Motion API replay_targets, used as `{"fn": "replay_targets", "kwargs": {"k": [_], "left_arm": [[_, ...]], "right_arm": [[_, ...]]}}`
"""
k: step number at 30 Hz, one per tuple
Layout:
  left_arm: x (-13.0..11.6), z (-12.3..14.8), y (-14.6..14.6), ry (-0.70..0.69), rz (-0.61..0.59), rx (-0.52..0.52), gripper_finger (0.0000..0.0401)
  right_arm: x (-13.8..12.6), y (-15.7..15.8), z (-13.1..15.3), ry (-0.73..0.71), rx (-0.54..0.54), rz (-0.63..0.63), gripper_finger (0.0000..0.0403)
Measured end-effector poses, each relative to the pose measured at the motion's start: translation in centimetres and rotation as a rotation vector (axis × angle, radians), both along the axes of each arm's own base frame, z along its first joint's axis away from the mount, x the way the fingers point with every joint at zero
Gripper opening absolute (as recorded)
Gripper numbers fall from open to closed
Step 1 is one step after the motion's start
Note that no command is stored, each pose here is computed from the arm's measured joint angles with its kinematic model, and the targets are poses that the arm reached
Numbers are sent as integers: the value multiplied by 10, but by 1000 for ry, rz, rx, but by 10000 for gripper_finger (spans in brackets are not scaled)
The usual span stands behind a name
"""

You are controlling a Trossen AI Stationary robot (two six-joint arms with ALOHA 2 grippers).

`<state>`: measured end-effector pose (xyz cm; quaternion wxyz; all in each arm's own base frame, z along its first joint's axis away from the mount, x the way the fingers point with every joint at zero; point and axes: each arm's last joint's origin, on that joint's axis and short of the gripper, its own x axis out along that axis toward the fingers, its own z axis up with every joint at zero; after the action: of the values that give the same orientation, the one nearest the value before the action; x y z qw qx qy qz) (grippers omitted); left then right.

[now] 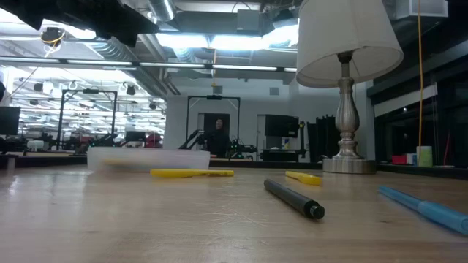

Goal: Pick & place school supplies into a supply box
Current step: Put the black pen into the pink supply box

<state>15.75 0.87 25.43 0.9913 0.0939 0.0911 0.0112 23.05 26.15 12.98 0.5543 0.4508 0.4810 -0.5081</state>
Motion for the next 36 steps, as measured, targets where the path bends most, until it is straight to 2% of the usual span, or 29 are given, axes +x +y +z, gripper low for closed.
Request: {"fn": "replay_targets", "kwargs": {"k": [6, 11, 17, 20, 24, 27, 34, 36], "left_arm": [[0, 0, 0, 0, 0, 0, 4], [0, 1, 0, -7, 0, 0, 4], [1, 4, 0, -46, 0, 1, 4], [1, 5, 0, -48, 0, 2, 4], [1, 5, 0, -48, 0, 2, 6], [1, 5, 0, -48, -1, 2, 8], [1, 5, 0, -47, 0, 2, 6], [1, 5, 0, -47, 0, 2, 7]], "right_arm": [[-1, -1, 8, 5, 29, 66, 27], [-6, -10, 29, -35, -25, 142, 27], [-17, -26, 55, 23, -84, 250, 27], [-23, -35, 72, 18, -126, 322, 28], [-28, -47, 98, -53, -148, 487, 29], [-35, -63, 109, -109, -189, 553, 27], [-65, -112, 99, -183, -225, 541, 27], [-69, -121, 91, -220, -258, 587, 28]]}}
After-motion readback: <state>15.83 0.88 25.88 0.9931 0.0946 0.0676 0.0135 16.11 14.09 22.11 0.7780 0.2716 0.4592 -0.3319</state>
